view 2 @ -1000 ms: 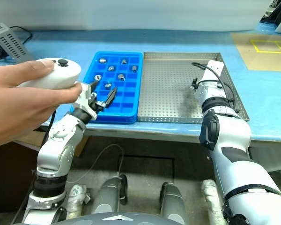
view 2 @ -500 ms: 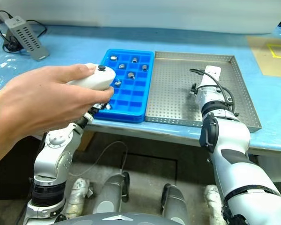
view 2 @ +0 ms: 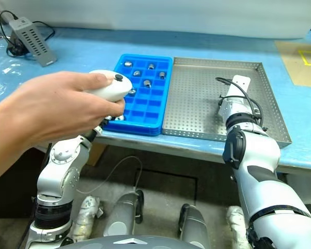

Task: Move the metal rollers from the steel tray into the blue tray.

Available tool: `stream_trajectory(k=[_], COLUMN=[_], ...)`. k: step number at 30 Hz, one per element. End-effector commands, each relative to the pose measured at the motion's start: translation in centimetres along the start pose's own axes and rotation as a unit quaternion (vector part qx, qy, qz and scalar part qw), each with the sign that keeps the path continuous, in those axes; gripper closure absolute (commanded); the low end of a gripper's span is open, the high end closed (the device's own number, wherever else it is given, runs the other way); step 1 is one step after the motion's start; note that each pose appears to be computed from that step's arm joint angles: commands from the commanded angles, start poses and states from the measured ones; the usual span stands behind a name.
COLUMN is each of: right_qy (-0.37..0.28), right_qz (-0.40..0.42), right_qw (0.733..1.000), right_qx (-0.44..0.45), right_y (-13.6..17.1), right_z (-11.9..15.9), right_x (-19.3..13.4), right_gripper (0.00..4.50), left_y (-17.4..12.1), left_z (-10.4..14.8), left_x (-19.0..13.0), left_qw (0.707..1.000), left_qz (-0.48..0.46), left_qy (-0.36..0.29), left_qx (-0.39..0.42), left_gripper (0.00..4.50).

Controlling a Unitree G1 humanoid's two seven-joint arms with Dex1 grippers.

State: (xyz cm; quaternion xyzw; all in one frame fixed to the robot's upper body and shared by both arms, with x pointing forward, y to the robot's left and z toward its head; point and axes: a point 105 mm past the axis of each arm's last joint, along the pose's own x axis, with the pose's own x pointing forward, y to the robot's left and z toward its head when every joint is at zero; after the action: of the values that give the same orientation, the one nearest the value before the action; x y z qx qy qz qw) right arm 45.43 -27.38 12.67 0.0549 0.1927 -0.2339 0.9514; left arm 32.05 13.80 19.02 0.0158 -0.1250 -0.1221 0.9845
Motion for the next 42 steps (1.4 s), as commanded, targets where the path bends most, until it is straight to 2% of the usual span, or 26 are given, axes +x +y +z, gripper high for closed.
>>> stream_trajectory(k=[1, 3, 6, 7, 9, 11, 13, 15, 18, 21, 27, 34, 42], right_qy=[-0.043, -0.083, -0.132, -0.156, -0.186, -0.204, -0.211, -0.201, -0.172, -0.149, -0.125, -0.128, -0.124], right_qz=[0.010, 0.025, 0.102, 0.172, 0.274, 0.386, 0.487, 0.547, 0.608, 0.644, 0.648, 0.665, 0.654], right_qw=[0.999, 0.993, 0.983, 0.971, 0.943, 0.898, 0.844, 0.803, 0.751, 0.713, 0.700, 0.672, 0.674], right_qx=[-0.026, -0.076, -0.071, -0.057, -0.038, -0.051, -0.078, -0.123, -0.192, -0.235, -0.274, -0.299, -0.319], right_y=[0.9, 2.6, 6.5, 9.4, 13.2, 16.9, 19.8, 21.4, 22.6, 22.9, 23.0, 25.2, 25.8], right_z=[2.5, 4.3, 7.0, 8.3, 9.8, 10.3, 9.8, 8.3, 5.3, 2.8, 0.4, -1.7, -3.1], right_x=[-0.5, -1.1, -2.8, -4.2, -6.6, -9.5, -12.3, -13.8, -15.1, -15.7, -15.4, -17.3, -17.3], right_gripper=[2.77, 2.77, 2.77, 2.77, 2.77, 2.77, 2.77, 2.77, 2.77, 2.77, 2.77, 2.77, 2.77], left_y=[0.5, 0.7, 1.1, 1.4, 1.8, 2.1, 2.4, 2.7, 2.8, 3.7, 7.0, 7.0, 7.7], left_z=[1.7, 1.5, 1.3, 1.4, 1.4, 1.5, 1.5, 1.3, 1.4, 1.1, 1.3, 1.9, 2.6], left_x=[-0.3, -0.3, -0.2, -0.1, 0.2, 0.3, 0.4, 0.3, -0.5, -1.5, -3.2, -3.5, -4.4], left_qw=[0.999, 0.999, 0.999, 0.999, 0.999, 0.999, 0.999, 1.000, 1.000, 0.999, 0.997, 0.997, 0.996], left_qz=[0.008, 0.007, 0.012, 0.015, 0.019, 0.014, 0.009, 0.001, -0.022, -0.023, 0.022, 0.012, 0.026], left_qy=[-0.031, -0.024, -0.022, -0.023, -0.024, -0.024, -0.021, -0.014, -0.007, 0.010, 0.024, 0.023, 0.018], left_qx=[0.012, 0.020, 0.028, 0.031, 0.030, 0.033, 0.028, 0.024, 0.018, 0.038, 0.066, 0.078, 0.084], left_gripper=[0.49, 0.49, 0.49, 0.49, 0.49, 0.49, 0.49, 0.49, 0.49, 0.49, 0.49, 0.49, 0.49])
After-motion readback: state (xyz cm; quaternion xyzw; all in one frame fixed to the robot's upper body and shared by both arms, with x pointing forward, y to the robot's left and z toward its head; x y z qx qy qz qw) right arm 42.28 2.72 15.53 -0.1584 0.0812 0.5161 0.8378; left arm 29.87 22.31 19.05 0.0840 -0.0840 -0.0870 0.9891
